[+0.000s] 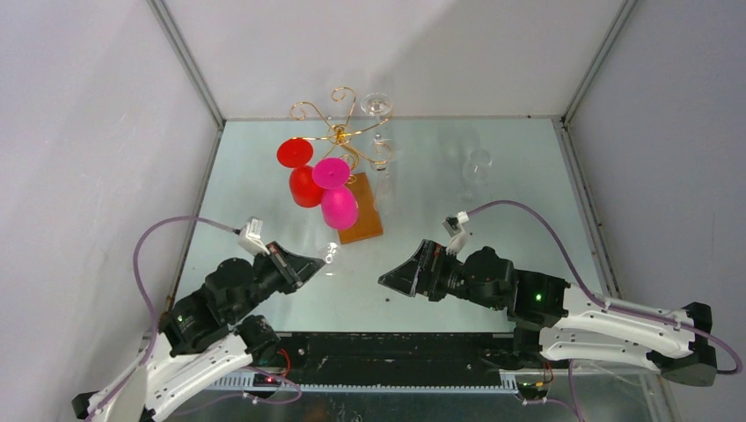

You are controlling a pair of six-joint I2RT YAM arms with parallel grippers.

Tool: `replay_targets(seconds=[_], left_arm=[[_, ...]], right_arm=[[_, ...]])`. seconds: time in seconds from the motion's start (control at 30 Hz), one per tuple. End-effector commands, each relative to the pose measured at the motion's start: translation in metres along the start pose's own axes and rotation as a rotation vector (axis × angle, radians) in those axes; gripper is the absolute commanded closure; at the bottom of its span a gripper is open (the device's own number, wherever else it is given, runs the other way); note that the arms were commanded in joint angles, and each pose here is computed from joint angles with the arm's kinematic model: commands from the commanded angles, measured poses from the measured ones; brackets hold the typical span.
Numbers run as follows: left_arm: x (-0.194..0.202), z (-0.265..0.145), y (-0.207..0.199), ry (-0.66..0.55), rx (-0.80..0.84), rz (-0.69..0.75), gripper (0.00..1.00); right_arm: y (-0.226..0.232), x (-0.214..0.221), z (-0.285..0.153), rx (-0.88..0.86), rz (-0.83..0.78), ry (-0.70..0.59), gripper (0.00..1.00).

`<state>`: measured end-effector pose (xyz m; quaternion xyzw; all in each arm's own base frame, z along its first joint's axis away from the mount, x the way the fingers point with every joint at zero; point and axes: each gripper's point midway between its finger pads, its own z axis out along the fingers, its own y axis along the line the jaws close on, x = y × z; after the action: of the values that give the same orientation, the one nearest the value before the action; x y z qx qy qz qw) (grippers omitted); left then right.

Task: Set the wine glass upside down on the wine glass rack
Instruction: Turn the wine glass upside down at the wine rack.

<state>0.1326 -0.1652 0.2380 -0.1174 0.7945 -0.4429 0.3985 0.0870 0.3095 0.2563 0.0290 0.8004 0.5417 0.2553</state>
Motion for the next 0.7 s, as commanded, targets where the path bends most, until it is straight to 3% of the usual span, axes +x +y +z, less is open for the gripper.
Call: replay_targets(seconds=[0.0, 0.33, 0.67], left_arm=[[-0.029, -0.014, 0.018, -0.142, -0.1, 0.011, 1.0], [-0.072, -0.046, 0.035, -0.353, -0.193, 0.001, 1.0], [-0.095, -0.045, 0.011, -0.362, -0.248, 0.117, 1.0]], right_arm=[[0.004, -0.01, -0.004, -0.01, 0.022, -0.043, 0.0], [-0.005, -0.013, -0.007, -0.01, 0.059, -0.061, 0.0], [-0.008, -0.013, -0.004, 0.003, 0.063, -0.053, 0.0]])
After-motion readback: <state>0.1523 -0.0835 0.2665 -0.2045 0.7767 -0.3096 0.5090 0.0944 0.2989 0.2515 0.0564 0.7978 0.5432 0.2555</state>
